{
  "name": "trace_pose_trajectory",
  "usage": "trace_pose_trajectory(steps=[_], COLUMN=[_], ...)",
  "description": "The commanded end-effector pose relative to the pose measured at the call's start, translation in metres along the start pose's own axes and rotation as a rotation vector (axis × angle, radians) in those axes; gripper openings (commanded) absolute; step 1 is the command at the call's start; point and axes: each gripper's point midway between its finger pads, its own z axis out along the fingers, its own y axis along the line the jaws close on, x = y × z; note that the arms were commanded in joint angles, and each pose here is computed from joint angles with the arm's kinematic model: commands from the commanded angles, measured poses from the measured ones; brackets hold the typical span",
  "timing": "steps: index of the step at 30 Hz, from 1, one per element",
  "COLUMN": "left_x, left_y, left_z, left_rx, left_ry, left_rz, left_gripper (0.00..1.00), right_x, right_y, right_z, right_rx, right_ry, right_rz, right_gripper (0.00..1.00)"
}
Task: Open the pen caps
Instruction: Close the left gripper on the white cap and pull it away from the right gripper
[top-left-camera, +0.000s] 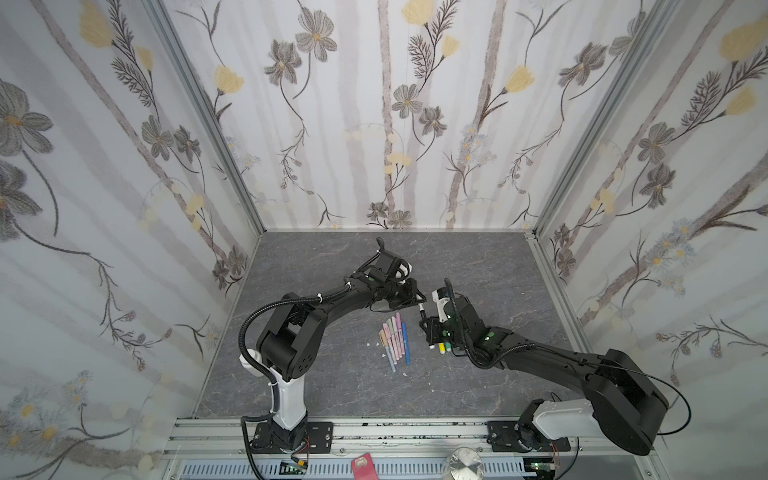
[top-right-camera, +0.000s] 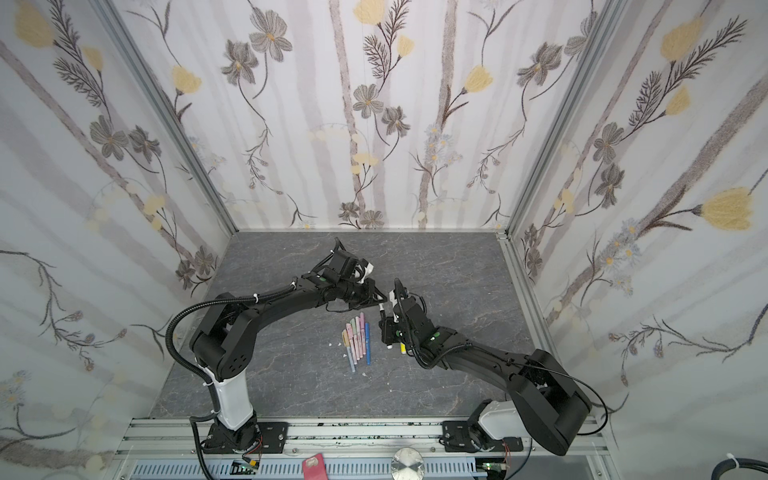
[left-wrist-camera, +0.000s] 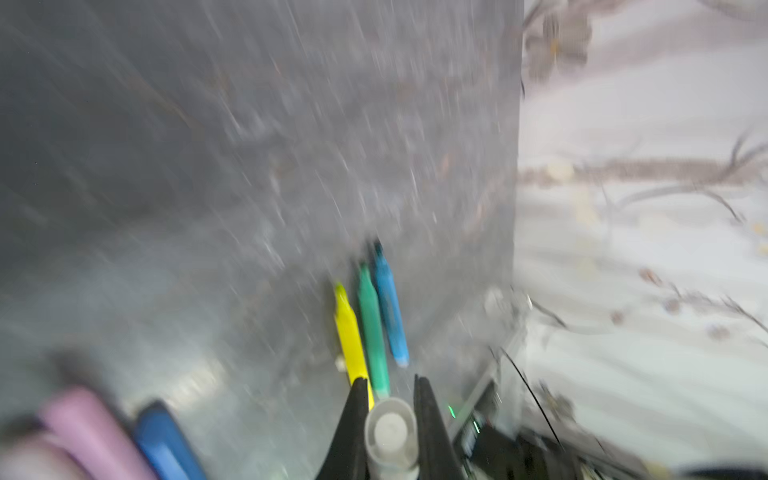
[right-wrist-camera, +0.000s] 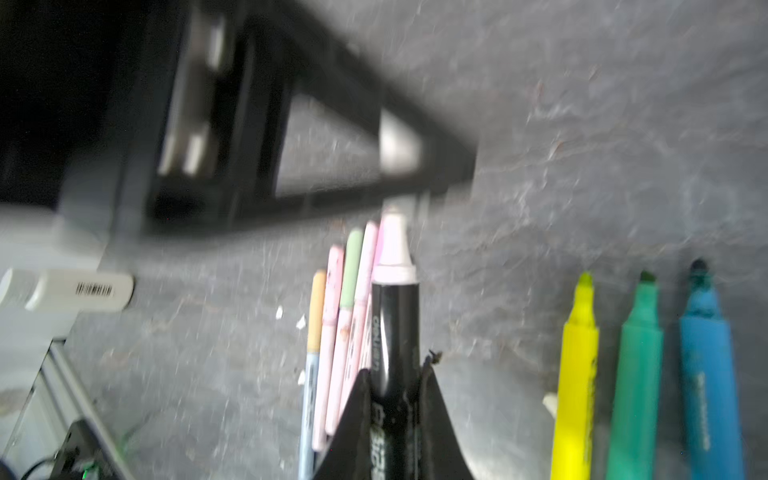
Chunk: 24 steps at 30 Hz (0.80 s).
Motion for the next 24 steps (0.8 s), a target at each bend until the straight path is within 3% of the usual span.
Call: trace_pose_trajectory(steps=[1,9,16,24], left_x=[-0.035,-0.052,-0.06,-0.052], left_y=[0.009,0.025,0.078,0.136], left_z=[-0.005,-0.022,-0.078,-0.133], left_rx=[-0.061,-0.096,-0.154,-0.224], left_ry=[-0.137,-0.166,-0.238,-0.297], left_rz=[0.032,0.021,-0.054,-0.126], left_gripper=[0.0,0.0,0.0,0.0], right_x=[0.016,0.027,0.029,0.014], right_y=[0.003,-0.012,-0.048,-0.063], right_z=[-0.002,0.001,0.011,0.023], right_rx=[-0.027,0.044,0.27,0.423], right_ry=[0.055,0.078,0.115,0.117], right_rz=[0.019,0.036,0.045,0.019], right_gripper=[0.0,0.0,0.0,0.02])
